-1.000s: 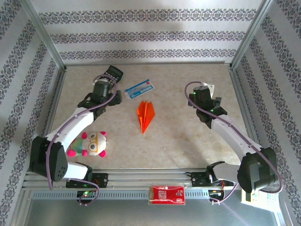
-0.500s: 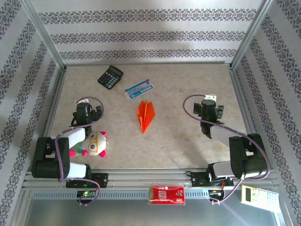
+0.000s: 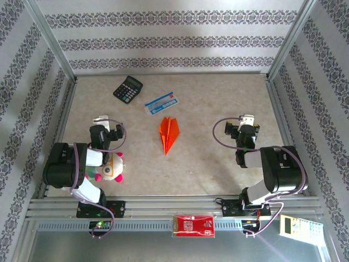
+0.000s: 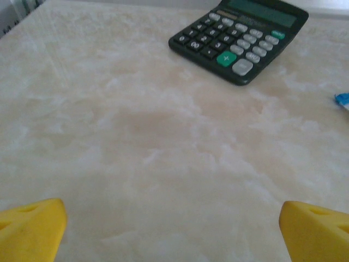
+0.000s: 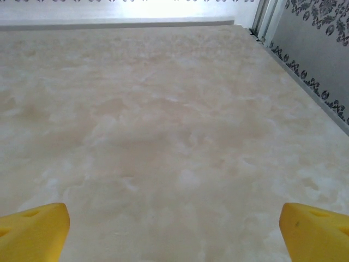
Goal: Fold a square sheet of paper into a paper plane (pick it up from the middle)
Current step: Reset both arms
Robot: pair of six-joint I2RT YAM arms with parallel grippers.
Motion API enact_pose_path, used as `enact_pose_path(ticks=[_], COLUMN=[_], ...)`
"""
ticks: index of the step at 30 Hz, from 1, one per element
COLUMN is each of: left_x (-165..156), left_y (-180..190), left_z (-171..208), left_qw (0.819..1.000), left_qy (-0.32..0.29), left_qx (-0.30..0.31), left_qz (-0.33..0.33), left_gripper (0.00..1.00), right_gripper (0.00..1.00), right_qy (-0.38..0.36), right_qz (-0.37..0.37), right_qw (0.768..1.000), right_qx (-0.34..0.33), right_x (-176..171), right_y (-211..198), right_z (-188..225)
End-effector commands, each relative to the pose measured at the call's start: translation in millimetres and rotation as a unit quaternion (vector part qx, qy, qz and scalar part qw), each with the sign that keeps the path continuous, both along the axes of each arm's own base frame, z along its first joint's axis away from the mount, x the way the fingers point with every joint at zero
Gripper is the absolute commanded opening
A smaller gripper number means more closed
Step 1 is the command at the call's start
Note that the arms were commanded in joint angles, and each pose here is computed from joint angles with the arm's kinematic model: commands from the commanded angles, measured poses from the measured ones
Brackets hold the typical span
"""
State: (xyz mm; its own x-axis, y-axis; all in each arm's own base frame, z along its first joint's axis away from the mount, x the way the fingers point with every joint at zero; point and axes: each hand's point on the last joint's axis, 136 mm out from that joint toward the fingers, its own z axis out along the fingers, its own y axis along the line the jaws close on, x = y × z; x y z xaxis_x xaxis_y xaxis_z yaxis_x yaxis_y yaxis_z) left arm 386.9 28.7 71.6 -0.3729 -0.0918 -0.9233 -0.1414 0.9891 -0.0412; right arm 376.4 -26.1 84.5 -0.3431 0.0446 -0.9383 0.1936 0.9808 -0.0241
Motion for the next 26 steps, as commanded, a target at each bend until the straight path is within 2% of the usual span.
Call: enact_pose_path(ticks=[1,4,7,12,26], left_x=[7,4,4,13,13], left_y=[-1,-3,-6,-30,-30], left_z=[17,19,21,17,16], left_qw=[0.999,0.999,0.998,0.995,0.995], left_qy=[-0.026,-0.044,-0.053,-0.026,-0.026], left_qx=[0.019,0.021,0.024,0.02,0.02], left_qz=[0.001,-0.006,-0.014,-0.09,-0.091], left_gripper=[1.0,1.0,1.0,1.0,1.0], right_gripper=[0.98,0.98,0.98,0.98,0.98], right_qy=[-0.049,-0.024,-0.035,-0.033,-0.029], right_qz=[0.008,0.01,0.009,0.009,0.018], right_qw=[0.999,1.0,0.999,0.999,0.999], right_qx=[0.008,0.006,0.006,0.006,0.001], right_x=[13,9,12,11,12], right_y=[5,6,6,6,11], right_z=[21,15,18,18,16])
